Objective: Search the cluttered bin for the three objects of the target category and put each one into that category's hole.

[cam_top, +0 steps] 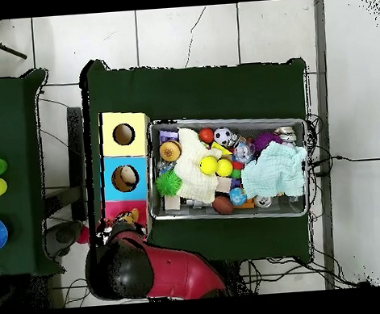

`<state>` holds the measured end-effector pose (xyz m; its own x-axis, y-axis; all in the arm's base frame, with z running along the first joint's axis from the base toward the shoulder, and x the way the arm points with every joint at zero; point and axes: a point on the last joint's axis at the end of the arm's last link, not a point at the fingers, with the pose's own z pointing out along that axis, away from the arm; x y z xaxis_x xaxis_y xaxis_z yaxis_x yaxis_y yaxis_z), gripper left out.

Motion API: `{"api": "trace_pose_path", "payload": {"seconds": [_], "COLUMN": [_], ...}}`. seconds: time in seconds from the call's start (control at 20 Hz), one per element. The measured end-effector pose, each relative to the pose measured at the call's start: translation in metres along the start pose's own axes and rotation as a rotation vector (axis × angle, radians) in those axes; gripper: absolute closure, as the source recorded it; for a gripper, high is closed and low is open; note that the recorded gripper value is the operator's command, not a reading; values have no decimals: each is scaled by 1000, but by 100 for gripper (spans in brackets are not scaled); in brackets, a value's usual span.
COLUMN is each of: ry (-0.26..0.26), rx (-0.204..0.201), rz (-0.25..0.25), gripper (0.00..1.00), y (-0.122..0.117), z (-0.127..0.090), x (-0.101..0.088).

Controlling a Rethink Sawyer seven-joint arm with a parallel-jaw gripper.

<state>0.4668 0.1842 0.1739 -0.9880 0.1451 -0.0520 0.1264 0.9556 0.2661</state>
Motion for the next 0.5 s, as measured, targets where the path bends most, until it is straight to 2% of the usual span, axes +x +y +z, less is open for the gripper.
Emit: {"api": "trace_pose_path", "payload": {"seconds": [0.25, 0.5], "ry": [-11, -8], "rx": [-28, -50], "rz": [6, 14], "gripper": [100, 100], "y": [7, 5], "z": [-5, -5], "x": [-10, -15]}}
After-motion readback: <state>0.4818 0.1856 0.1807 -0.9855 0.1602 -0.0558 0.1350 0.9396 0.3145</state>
